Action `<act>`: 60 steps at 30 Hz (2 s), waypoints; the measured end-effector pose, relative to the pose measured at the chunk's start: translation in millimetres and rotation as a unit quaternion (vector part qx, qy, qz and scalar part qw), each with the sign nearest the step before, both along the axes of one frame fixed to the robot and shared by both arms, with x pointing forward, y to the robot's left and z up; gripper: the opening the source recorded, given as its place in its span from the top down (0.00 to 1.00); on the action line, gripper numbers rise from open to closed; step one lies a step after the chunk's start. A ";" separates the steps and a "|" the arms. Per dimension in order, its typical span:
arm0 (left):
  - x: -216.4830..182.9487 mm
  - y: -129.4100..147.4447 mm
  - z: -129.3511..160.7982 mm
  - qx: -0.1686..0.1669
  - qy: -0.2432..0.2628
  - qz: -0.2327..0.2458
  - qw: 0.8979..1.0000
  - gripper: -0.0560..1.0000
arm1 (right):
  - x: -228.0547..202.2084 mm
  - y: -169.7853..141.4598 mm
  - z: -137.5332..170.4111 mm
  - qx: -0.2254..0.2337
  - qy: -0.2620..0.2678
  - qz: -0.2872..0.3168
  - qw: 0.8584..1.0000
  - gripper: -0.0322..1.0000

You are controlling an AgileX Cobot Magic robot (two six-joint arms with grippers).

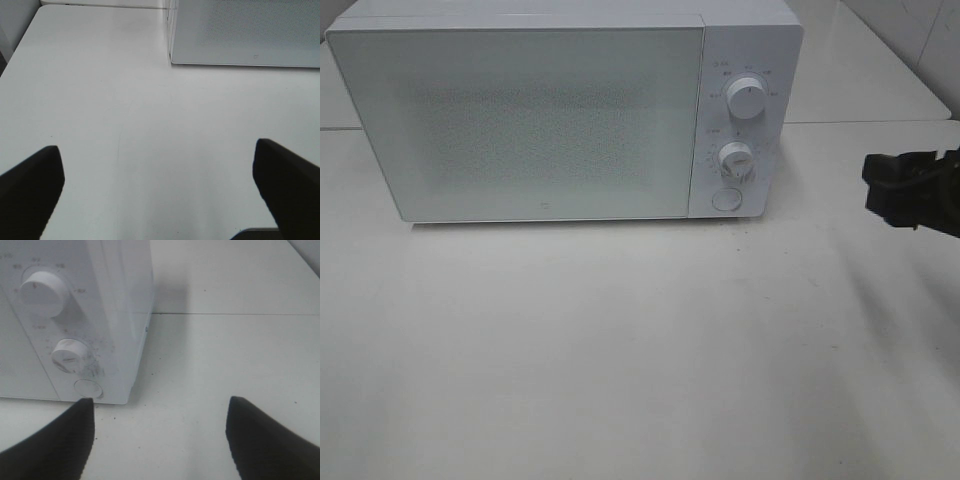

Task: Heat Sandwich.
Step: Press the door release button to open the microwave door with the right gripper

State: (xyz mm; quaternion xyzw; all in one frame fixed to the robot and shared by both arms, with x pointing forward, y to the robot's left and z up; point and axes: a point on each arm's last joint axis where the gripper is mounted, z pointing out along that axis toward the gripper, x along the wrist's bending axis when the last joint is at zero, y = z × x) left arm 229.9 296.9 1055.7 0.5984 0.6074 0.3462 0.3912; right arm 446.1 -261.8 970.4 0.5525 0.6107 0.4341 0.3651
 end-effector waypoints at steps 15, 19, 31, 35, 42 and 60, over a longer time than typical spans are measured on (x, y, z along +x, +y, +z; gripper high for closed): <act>0.0 0.0 0.0 0.000 0.000 0.000 1.000 0.03 | 6.9 56.9 -43.3 -0.020 -0.016 0.015 1.000 0.28; 0.0 0.0 0.0 0.000 0.000 0.000 1.000 0.03 | 3.4 66.8 -52.4 -0.022 -0.015 0.009 1.000 0.28; 0.0 0.0 0.0 0.000 0.000 0.000 1.000 0.03 | 2.7 86.7 -67.9 -0.025 0.004 0.000 1.000 0.28; 0.0 0.0 0.0 0.000 0.000 0.000 1.000 0.03 | 2.9 87.5 -67.5 -0.025 0.003 0.001 1.000 0.28; 0.0 0.0 0.0 0.000 0.000 0.000 1.000 0.03 | 2.9 87.3 -67.8 -0.017 0.005 -0.003 1.000 0.28; 0.0 0.0 0.0 0.000 0.000 0.000 1.000 0.03 | 2.9 87.3 -67.8 0.401 0.057 -0.166 0.899 0.28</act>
